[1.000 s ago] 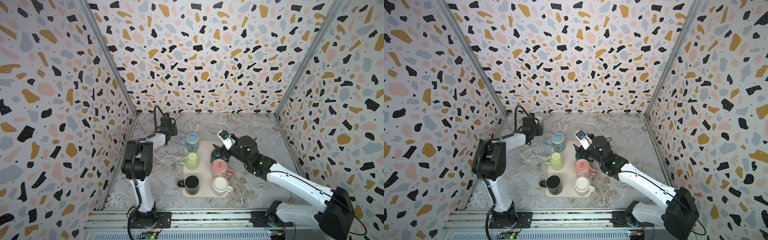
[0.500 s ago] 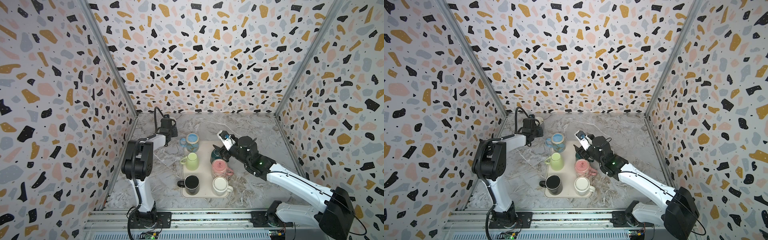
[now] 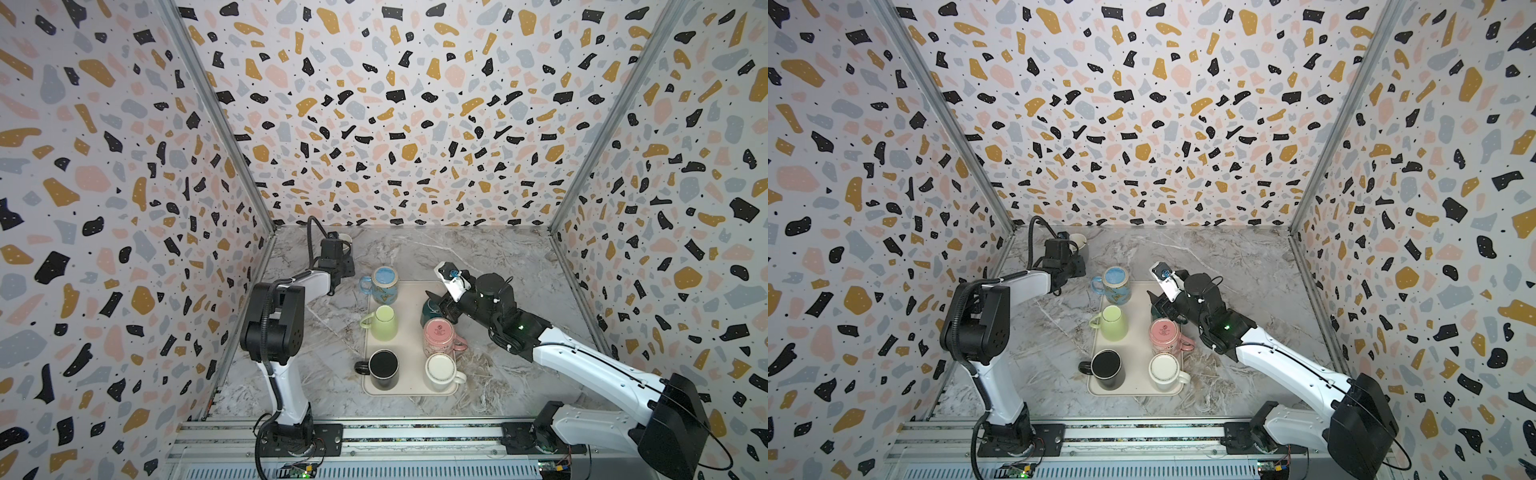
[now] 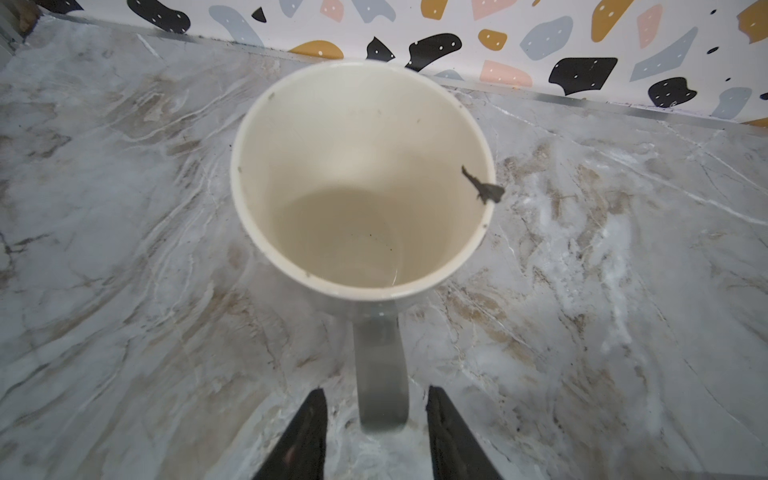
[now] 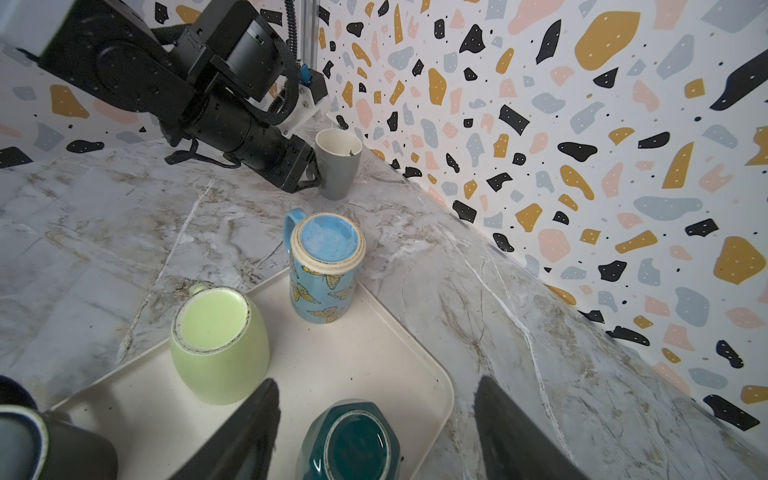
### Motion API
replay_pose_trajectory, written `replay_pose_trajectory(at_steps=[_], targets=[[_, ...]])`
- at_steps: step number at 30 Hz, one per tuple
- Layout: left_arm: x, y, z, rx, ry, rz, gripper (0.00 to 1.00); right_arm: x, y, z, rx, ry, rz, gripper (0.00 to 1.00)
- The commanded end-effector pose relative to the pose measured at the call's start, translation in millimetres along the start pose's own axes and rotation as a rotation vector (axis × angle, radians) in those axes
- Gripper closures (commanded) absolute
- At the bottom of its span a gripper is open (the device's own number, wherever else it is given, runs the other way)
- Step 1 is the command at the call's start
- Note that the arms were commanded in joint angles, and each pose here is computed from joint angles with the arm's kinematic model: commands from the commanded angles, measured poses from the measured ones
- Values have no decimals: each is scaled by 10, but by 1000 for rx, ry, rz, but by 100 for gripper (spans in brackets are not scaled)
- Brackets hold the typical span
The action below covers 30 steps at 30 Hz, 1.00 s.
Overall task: Turn the mug right side up
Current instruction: 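Open and raise the left gripper while the right gripper nears the dark green mug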
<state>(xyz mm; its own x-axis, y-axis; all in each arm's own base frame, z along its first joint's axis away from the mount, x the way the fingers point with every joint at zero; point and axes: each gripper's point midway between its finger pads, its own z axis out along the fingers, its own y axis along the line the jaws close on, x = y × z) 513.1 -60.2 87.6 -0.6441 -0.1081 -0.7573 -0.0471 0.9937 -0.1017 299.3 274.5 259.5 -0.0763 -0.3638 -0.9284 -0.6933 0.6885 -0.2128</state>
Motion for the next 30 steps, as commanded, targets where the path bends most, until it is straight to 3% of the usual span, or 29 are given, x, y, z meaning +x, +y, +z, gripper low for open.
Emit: replay_pose_trajectory(at_steps=[1, 7, 11, 14, 19, 22, 27, 30], targets=[[-192, -76, -217, 27, -47, -8, 58, -107, -51, -53, 3, -32, 38, 24], [-265, -173, -421, 71, -50, -14, 56, -158, -137, -72, 6, -32, 109, 22], [-279, -240, -585, 104, -36, -23, 55, -255, -209, -109, -19, -29, 231, 16], [-267, -308, -737, 151, -16, -40, 55, -284, -285, -105, -54, 22, 377, 14], [-187, -461, -983, 236, 16, -58, 55, -5, -603, -78, -84, 206, 706, 12], [-189, -514, -1114, 256, 17, -59, 55, 174, -699, -124, -143, 216, 886, 11], [-286, -542, -1301, 269, 4, -63, 55, 563, -624, -188, -281, 235, 1227, 23], [-354, -570, -1393, 286, -19, -71, 54, 727, -490, -216, -332, 259, 1366, 25]])
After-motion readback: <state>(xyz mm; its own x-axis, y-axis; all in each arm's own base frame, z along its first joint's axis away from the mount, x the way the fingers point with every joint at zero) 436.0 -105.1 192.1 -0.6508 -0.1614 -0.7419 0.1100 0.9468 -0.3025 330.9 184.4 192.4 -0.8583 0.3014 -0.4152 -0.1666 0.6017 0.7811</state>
